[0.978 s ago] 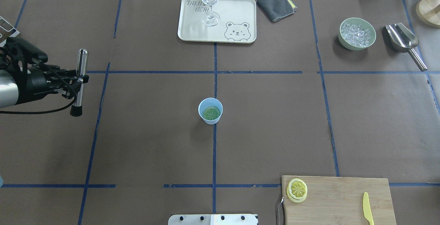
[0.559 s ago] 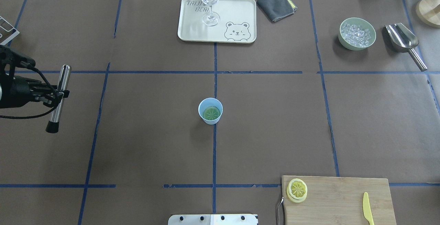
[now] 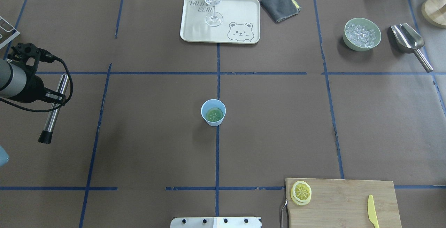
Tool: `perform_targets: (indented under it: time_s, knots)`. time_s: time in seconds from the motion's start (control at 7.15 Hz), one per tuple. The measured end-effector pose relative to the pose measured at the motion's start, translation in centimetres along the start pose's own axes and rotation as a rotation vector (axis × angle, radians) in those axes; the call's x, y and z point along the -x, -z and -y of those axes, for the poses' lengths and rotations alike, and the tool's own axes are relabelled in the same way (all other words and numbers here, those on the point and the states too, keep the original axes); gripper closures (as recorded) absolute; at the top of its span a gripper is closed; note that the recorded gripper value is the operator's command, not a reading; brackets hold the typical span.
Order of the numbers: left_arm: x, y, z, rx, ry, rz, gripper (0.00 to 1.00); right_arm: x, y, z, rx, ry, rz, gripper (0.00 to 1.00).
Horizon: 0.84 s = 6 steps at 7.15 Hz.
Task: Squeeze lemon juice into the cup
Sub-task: 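Lower the muddler onto the table, release it, and withdraw the left arm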
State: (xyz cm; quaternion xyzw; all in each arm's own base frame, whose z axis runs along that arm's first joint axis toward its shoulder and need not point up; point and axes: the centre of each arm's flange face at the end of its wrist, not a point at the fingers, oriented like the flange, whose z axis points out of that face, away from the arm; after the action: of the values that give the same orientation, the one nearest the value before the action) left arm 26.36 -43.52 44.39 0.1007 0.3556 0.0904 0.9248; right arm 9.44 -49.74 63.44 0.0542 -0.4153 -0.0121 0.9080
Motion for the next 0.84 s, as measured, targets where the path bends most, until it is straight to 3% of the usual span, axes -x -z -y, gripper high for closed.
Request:
perform_targets:
  time_s: [0.56, 0.84]
  knots:
    - [2.9, -7.2, 1.6, 0.205, 0.127, 0.088, 1.0, 0.1, 0.1, 0.0, -0.001, 0.002, 0.0, 0.0]
    - [1.7, -7.7, 3.9, 0.237, 0.208, 0.112, 1.0, 0.2, 0.1, 0.0, -0.003, 0.004, 0.0, 0.0]
